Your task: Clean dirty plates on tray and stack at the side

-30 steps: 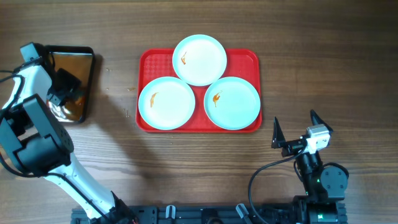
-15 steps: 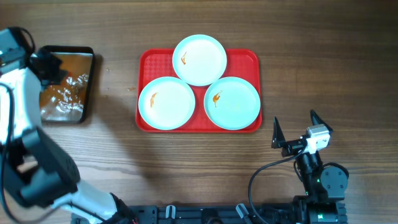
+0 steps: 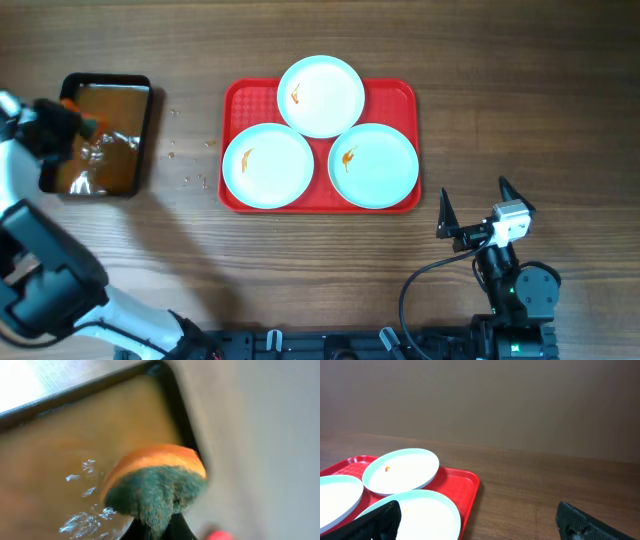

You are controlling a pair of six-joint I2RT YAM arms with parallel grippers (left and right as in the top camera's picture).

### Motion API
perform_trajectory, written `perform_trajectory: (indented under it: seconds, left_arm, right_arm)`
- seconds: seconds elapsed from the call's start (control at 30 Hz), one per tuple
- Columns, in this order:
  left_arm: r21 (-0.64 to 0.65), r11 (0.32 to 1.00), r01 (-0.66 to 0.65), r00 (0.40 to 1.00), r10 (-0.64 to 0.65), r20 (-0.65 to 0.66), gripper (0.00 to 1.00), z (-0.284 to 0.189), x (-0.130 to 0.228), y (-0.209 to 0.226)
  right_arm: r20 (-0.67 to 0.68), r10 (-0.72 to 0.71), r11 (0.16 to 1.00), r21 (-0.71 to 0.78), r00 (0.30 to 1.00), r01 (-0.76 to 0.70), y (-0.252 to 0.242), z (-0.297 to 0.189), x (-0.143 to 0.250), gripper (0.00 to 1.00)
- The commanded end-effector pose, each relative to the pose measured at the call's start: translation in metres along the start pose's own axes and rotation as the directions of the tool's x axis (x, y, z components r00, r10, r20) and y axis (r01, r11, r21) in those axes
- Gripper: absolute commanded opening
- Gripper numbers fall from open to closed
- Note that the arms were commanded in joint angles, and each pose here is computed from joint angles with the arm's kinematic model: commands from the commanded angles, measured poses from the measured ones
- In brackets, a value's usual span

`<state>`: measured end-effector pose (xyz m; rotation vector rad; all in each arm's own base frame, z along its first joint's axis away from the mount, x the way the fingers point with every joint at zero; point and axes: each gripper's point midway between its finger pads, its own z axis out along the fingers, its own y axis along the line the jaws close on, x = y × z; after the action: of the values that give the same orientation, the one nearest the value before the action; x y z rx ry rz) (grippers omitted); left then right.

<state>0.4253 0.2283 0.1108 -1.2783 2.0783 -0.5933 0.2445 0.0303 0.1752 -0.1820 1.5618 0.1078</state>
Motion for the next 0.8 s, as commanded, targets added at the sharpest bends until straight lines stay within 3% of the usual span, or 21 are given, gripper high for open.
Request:
perform_trajectory:
  seconds: [0.0,0.07,0.17,0.3,0.53,0.63,0.77]
  left_arm:
    - [0.330,0.919,0.215,0.973,-0.172,-0.153,0.04,-0.054,-0.012,-0.039]
    - [0.333,0.894,0.299,0.950,-0.247,-0.191,0.04,-0.063,-0.015,-0.031]
    - [0.350,0.884,0.309,0.945,-0.243,-0.220,0.04,-0.065,-0.011,-0.035]
    - [0.314,0.799,0.513,0.847,-0.413,-0.334,0.04,-0.069,-0.006,-0.042]
    - [0.334,0.777,0.534,0.829,-0.402,-0.390,0.04,-0.074,0.000,-0.050]
    - [0.301,0.743,0.598,0.784,-0.464,-0.412,0.04,-0.074,-0.001,-0.049]
    - [0.289,0.744,0.603,0.783,-0.480,-0.396,0.04,-0.072,-0.002,-0.046]
  right_arm:
    - [0.010,-0.006,1.000,0.012,1.000,0.006,-0.003,0.000,-0.002,1.00]
    - [0.010,-0.007,1.000,0.012,1.000,0.007,-0.003,0.000,-0.002,1.00]
    - [0.010,-0.007,1.000,0.012,1.000,0.007,-0.003,0.000,-0.002,1.00]
    - [0.010,-0.007,1.000,0.012,1.000,0.007,-0.003,0.000,-0.002,1.00]
    - [0.010,-0.006,1.000,0.012,1.000,0.006,-0.003,0.000,-0.002,1.00]
    - [0.010,-0.006,1.000,0.012,1.000,0.006,-0.003,0.000,-0.002,1.00]
    - [0.010,-0.007,1.000,0.012,1.000,0.007,-0.003,0.000,-0.002,1.00]
